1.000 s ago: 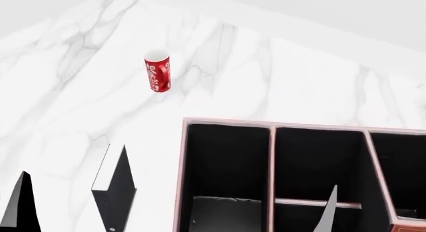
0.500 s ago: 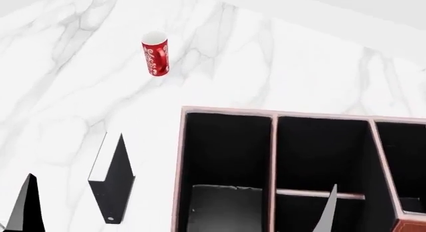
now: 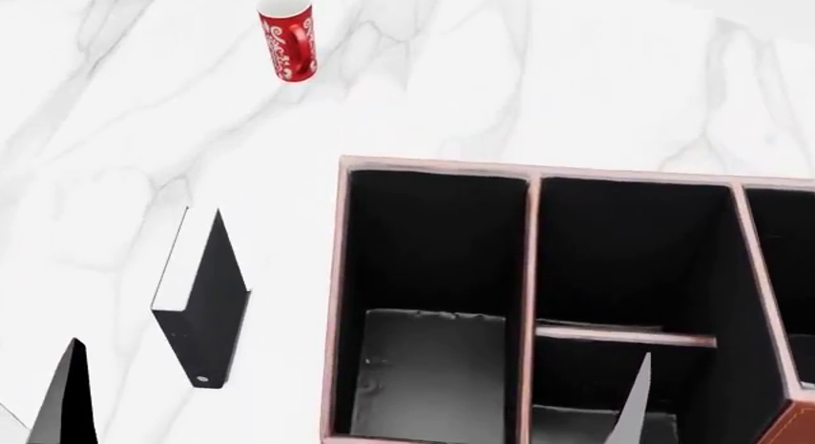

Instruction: Pick up the book and place it in the left compartment of the caddy.

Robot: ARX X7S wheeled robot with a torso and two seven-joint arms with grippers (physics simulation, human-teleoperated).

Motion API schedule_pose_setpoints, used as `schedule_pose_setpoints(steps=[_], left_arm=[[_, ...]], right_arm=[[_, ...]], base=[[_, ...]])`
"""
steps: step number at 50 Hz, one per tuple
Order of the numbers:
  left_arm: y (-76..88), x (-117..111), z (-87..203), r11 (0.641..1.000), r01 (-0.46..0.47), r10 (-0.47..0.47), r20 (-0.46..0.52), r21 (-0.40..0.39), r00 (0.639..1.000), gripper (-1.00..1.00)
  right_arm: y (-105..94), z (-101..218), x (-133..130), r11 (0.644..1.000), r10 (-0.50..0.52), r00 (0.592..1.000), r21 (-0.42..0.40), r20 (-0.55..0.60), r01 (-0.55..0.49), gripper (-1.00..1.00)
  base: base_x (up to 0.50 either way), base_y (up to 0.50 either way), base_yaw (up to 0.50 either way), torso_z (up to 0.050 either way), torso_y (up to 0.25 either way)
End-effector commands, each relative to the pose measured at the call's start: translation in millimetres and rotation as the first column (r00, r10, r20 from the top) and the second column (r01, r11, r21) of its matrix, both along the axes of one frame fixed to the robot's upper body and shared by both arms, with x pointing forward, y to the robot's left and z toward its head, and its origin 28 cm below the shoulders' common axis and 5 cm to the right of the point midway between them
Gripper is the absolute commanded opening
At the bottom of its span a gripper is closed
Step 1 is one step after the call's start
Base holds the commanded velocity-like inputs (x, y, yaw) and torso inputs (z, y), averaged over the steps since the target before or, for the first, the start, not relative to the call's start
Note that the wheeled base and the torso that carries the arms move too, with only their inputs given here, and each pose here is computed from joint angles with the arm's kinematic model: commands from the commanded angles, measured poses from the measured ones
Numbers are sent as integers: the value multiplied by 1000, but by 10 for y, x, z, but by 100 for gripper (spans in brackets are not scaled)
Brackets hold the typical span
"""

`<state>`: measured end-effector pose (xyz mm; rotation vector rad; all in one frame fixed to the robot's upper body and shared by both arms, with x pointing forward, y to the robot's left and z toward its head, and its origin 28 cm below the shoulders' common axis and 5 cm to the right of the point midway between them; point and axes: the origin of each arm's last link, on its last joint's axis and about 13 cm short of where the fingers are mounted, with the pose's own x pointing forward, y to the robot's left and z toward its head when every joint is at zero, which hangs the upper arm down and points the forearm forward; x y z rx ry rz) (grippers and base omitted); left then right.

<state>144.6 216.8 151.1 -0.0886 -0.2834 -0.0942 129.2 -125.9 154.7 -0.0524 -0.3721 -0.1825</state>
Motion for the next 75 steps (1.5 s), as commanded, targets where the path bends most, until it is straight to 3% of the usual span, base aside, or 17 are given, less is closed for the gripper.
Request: schedule_pose_setpoints(steps=[1,13,51,75], left_arm=[[-20,9,56,999,10,-9,-24,37,1000,100],[-69,273,87,993,31,-24,-57,115,998,100],[-379,1213,-227,989,48,-13,-235,143,972,100],[-333,1465,-460,981,-22,93,-370,190,924,100]], right_arm=[[-15,32,-27,1000,-8,1000,0,12,8,100],[-11,26,-8,1000,-5,1000,2,11,5,100],[-9,25,-11,1000,-1,1000,4,9,1,100],[-14,23,-6,1000,-1,1000,9,8,1,100]], base=[[0,0,0,0,0],[0,0,0,0,0],[0,0,0,0,0],[0,0,0,0,0]])
